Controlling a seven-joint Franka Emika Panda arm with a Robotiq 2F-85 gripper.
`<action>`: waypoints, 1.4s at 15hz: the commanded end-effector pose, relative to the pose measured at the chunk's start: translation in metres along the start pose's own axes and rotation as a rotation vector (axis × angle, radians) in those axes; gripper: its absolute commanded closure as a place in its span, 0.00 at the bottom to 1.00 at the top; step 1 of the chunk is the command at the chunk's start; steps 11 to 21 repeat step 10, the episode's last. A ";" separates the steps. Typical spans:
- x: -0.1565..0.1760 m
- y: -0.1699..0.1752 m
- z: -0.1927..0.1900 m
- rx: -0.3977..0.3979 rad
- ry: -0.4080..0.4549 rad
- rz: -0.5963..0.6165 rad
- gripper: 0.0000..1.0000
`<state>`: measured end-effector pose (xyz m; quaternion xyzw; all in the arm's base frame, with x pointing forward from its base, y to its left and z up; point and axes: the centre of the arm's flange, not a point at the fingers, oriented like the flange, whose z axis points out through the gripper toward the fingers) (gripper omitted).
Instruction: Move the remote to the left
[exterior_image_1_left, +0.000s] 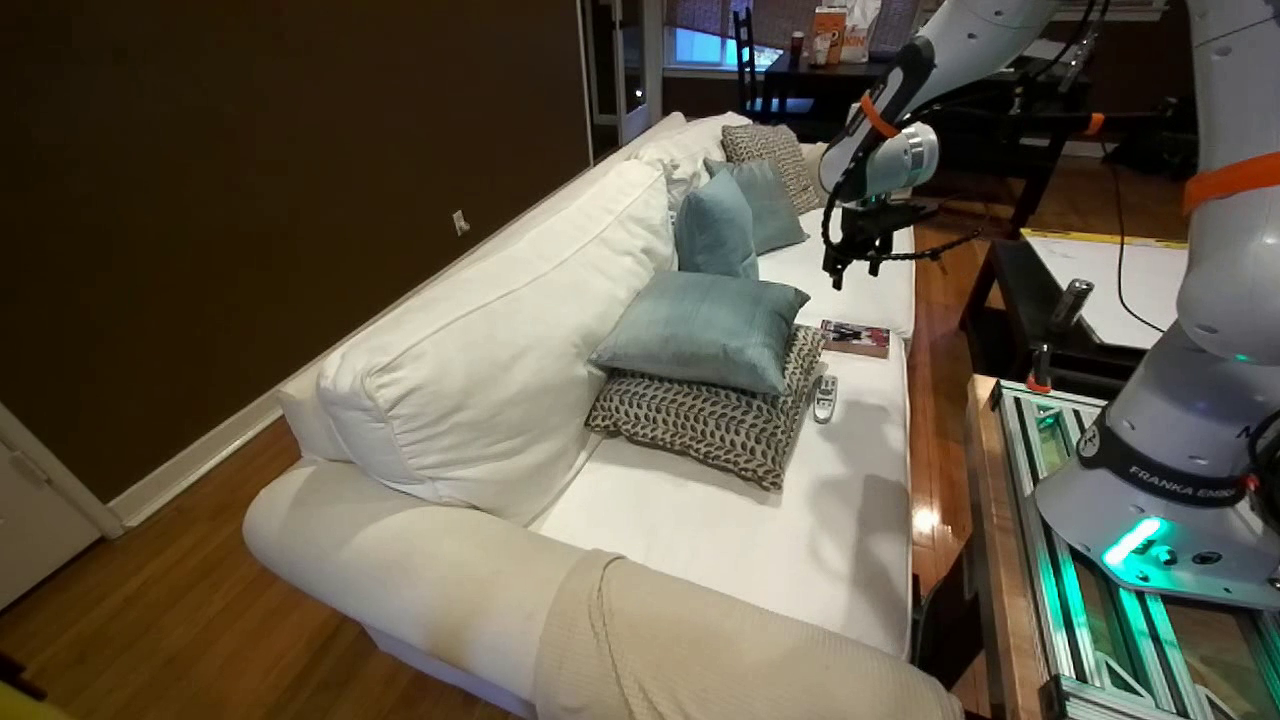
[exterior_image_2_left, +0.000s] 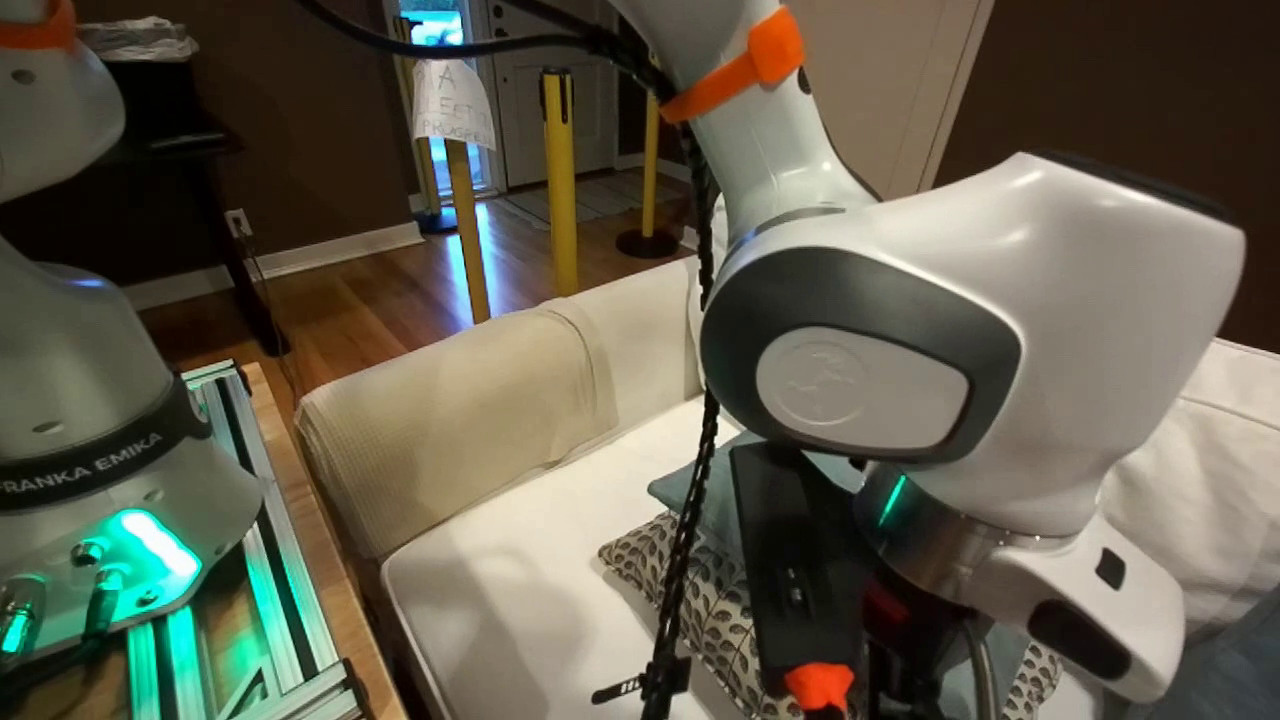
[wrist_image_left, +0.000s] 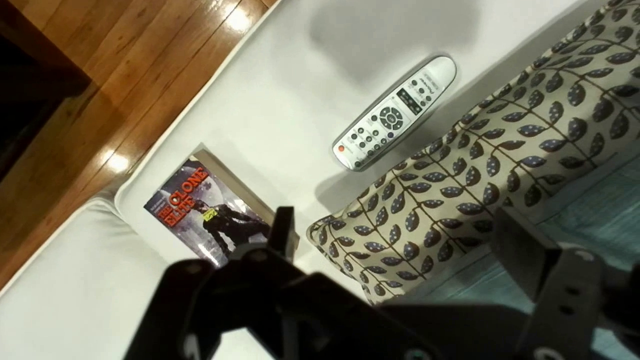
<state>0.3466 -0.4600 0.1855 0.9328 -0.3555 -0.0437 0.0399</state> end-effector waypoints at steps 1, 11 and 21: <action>-0.013 -0.006 -0.021 0.006 -0.031 -0.070 0.00; -0.001 -0.005 -0.014 0.008 -0.015 -0.045 0.00; -0.001 -0.005 -0.014 0.008 -0.015 -0.045 0.00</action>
